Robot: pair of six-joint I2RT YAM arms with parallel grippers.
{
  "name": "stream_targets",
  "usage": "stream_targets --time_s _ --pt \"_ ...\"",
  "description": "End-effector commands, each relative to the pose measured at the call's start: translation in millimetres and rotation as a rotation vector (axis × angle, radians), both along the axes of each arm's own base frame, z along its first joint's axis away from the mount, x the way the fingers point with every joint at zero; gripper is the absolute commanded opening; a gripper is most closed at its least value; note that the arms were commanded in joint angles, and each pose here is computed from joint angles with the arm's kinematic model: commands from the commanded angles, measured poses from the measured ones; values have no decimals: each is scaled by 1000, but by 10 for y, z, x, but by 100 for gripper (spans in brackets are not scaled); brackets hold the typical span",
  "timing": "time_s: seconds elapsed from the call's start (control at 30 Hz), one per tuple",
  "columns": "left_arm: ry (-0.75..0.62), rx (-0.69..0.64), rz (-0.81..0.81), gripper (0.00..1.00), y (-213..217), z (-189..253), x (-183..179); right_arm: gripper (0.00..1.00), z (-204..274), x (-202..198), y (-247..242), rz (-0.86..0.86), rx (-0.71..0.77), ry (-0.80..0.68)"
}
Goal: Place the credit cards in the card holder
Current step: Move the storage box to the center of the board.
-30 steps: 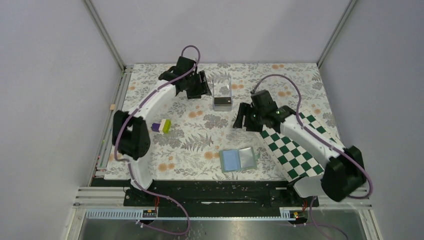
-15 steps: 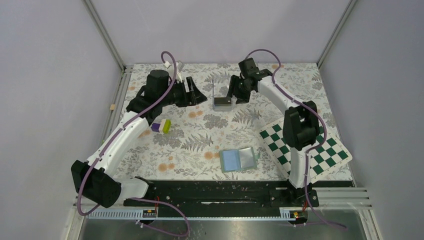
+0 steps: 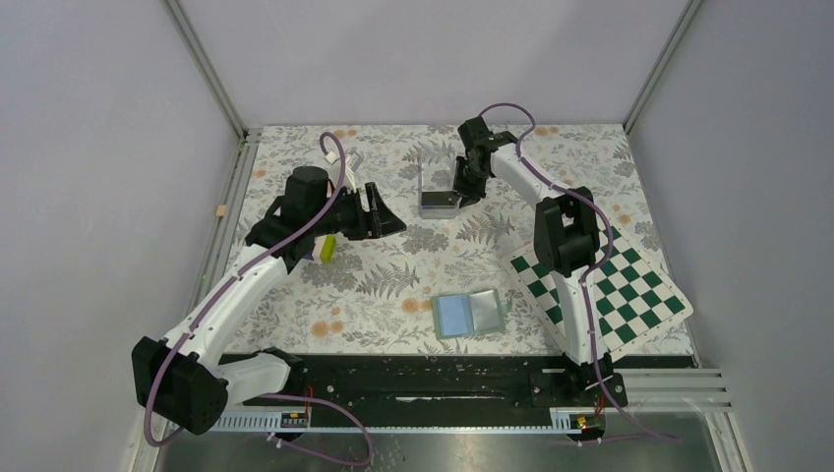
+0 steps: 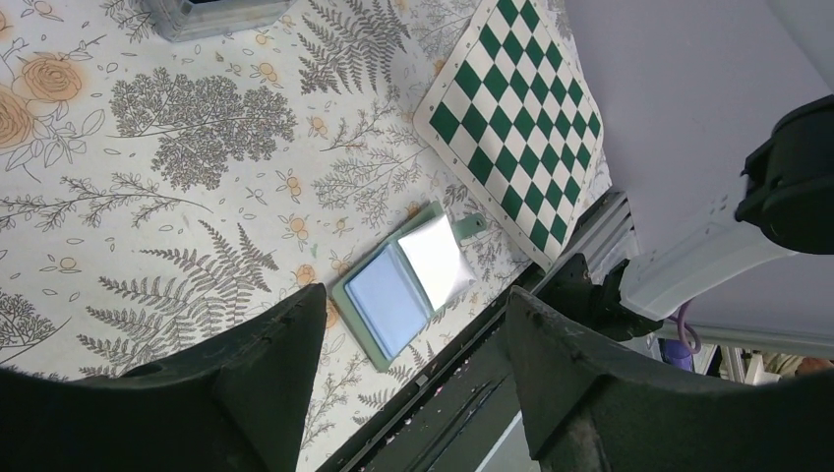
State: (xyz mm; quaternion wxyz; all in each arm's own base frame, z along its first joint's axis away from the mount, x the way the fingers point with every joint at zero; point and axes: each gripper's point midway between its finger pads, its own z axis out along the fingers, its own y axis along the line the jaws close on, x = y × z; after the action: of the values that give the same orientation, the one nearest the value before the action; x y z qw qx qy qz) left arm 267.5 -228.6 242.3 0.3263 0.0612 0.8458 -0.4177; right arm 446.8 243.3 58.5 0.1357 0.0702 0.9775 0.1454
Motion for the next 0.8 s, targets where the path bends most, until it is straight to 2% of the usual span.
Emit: stream_targets --time_s 0.0,0.17,0.4,0.77 --pt "-86 -55 -17 67 -17 229 -24 27 94 14 -68 15 -24 -5" --pt "-78 -42 -19 67 -3 192 -41 13 127 -72 -90 52 -24 -2" --pt "-69 -27 -17 67 14 131 -48 0 90 -239 -181 126 -52 9" --pt "-48 -10 -20 68 23 23 -58 0 192 -535 -156 319 -34 -7"
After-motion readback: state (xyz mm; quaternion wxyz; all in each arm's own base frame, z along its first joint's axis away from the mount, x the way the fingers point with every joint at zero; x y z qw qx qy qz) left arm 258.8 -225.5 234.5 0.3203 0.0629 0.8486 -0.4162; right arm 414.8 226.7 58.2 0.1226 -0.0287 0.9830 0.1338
